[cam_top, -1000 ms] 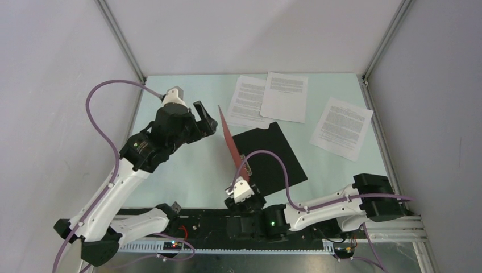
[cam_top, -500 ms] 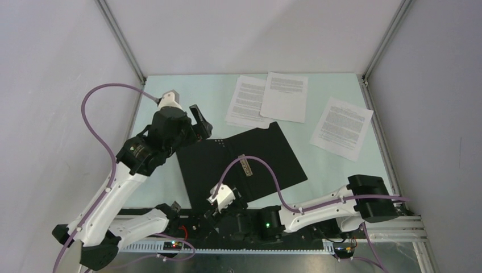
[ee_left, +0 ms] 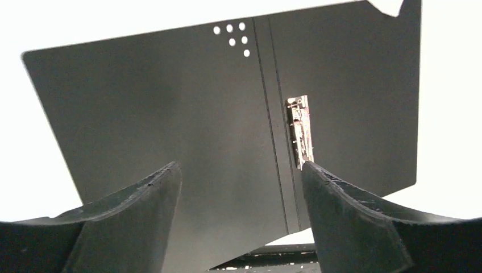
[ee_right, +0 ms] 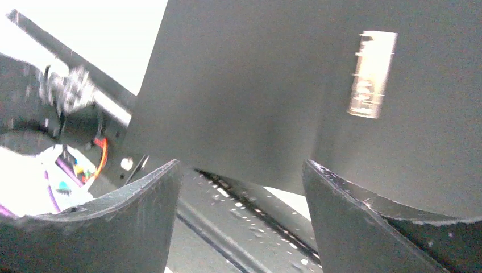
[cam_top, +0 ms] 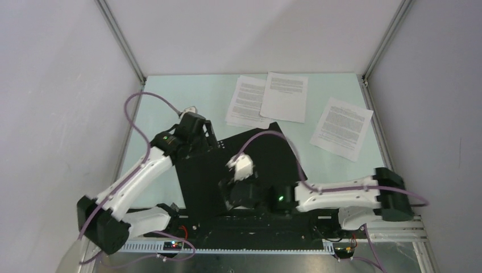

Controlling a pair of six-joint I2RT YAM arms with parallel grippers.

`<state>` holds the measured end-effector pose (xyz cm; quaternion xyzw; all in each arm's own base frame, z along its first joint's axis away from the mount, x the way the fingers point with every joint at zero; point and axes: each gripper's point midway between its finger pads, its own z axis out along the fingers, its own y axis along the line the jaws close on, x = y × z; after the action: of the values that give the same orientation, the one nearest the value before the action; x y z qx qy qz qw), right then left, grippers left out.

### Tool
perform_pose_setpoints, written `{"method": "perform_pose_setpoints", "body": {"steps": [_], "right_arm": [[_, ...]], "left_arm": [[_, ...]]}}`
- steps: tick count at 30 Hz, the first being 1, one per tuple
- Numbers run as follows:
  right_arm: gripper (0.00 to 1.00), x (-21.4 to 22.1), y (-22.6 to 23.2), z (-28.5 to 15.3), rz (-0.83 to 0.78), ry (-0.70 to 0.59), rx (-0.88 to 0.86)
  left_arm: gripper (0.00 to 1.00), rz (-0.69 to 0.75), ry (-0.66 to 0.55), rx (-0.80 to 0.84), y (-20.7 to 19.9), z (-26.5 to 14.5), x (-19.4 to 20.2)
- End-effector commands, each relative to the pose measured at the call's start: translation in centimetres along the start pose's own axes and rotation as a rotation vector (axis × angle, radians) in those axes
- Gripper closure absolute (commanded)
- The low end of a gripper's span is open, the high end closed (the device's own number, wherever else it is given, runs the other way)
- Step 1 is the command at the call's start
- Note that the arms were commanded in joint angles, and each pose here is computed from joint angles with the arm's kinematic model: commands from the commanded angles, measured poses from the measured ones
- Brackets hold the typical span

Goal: Put the files into the folder

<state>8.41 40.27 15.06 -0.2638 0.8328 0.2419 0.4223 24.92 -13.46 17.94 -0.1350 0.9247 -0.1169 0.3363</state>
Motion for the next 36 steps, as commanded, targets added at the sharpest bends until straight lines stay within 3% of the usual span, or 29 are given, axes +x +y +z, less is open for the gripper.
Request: {"method": "perform_pose_setpoints", "body": {"steps": [1,6,14,24,36], "right_arm": [[0.19,-1.5,-10.1,-3.8,0.216,0.010,0.285],[0.19,-1.5,-17.4,-5.8,0.464,-0.005,0.370],[0.20,-1.2,-23.3,-7.1,0.527,-0.002,0.398],[0.20,0.3,-24.9,-6.2,0.549,0.041,0.365],[0.20,1.4,-24.9,-5.2,0.564,0.074,0.349]], "left_arm": [[0.21,-0.046,0.041,0.069,-2.9,3.8,0.5],[0.29,-0.016,0.080,0.024,-5.5,8.4,1.6],[0.45,0.044,0.152,-0.037,-9.1,13.7,4.3],[0.55,0.073,0.204,-0.086,-9.3,15.5,8.6],[0.57,0.076,0.172,-0.124,-7.5,14.8,8.6]]}}
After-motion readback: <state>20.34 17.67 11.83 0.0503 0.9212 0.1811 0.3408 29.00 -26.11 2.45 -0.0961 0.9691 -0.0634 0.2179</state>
